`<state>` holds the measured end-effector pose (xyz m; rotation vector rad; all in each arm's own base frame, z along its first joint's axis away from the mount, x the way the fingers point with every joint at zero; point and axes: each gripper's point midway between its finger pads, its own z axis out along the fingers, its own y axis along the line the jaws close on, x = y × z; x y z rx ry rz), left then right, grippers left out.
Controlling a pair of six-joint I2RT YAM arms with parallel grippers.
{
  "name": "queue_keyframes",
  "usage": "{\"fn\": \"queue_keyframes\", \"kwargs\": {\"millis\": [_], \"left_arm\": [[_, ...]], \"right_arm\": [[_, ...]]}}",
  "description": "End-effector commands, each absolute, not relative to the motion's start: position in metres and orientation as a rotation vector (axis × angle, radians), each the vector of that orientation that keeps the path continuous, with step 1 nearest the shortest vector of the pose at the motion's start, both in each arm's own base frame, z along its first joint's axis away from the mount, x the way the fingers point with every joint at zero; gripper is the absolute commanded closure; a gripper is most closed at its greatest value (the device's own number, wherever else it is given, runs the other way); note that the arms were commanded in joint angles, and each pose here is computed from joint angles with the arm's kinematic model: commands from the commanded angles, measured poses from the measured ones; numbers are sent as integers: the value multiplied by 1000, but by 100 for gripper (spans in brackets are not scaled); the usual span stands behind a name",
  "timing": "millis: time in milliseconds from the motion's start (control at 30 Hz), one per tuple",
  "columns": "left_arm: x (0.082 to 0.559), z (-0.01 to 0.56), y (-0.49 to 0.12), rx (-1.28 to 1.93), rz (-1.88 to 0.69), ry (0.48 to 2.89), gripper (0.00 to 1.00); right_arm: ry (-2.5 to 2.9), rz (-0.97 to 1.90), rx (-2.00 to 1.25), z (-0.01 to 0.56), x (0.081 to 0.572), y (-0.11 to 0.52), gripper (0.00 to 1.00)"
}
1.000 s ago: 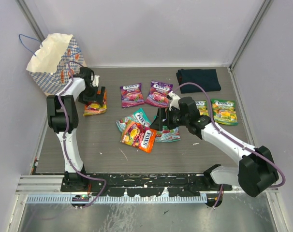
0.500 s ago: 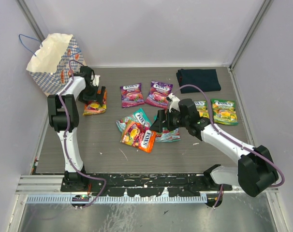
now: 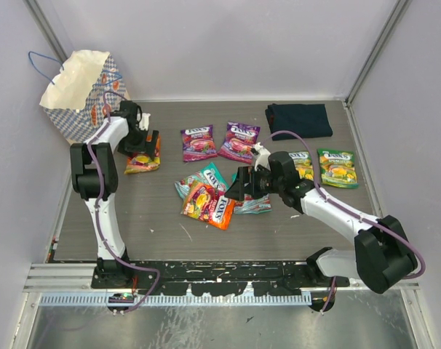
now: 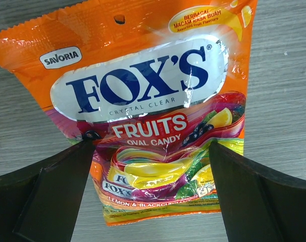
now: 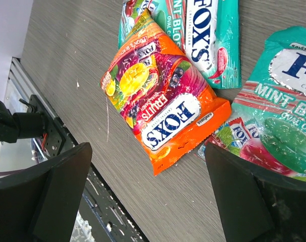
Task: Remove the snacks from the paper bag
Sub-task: Adjust the snack at the center of the board.
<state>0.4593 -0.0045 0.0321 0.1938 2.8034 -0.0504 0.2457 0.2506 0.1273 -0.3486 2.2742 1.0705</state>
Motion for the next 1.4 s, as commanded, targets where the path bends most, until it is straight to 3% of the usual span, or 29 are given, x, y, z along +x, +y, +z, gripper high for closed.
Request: {"fn": "queue_keyframes", "kwargs": {"millis": [0, 533, 1167, 1367], "left_arm": [[453, 38, -3, 177, -75, 2778, 0], [464, 76, -8, 143, -97, 2630, 2], [479, 43, -5, 120, -38, 2677, 0], [491, 61, -7, 156, -3, 2636, 0]], "right_arm": [[2194, 1105, -351, 144, 256, 257, 0], [2196, 1124, -341, 141, 255, 258, 0], [2190, 1134, -343, 141, 249, 256, 0], [2206, 1137, -348, 138, 247, 256, 0]]}}
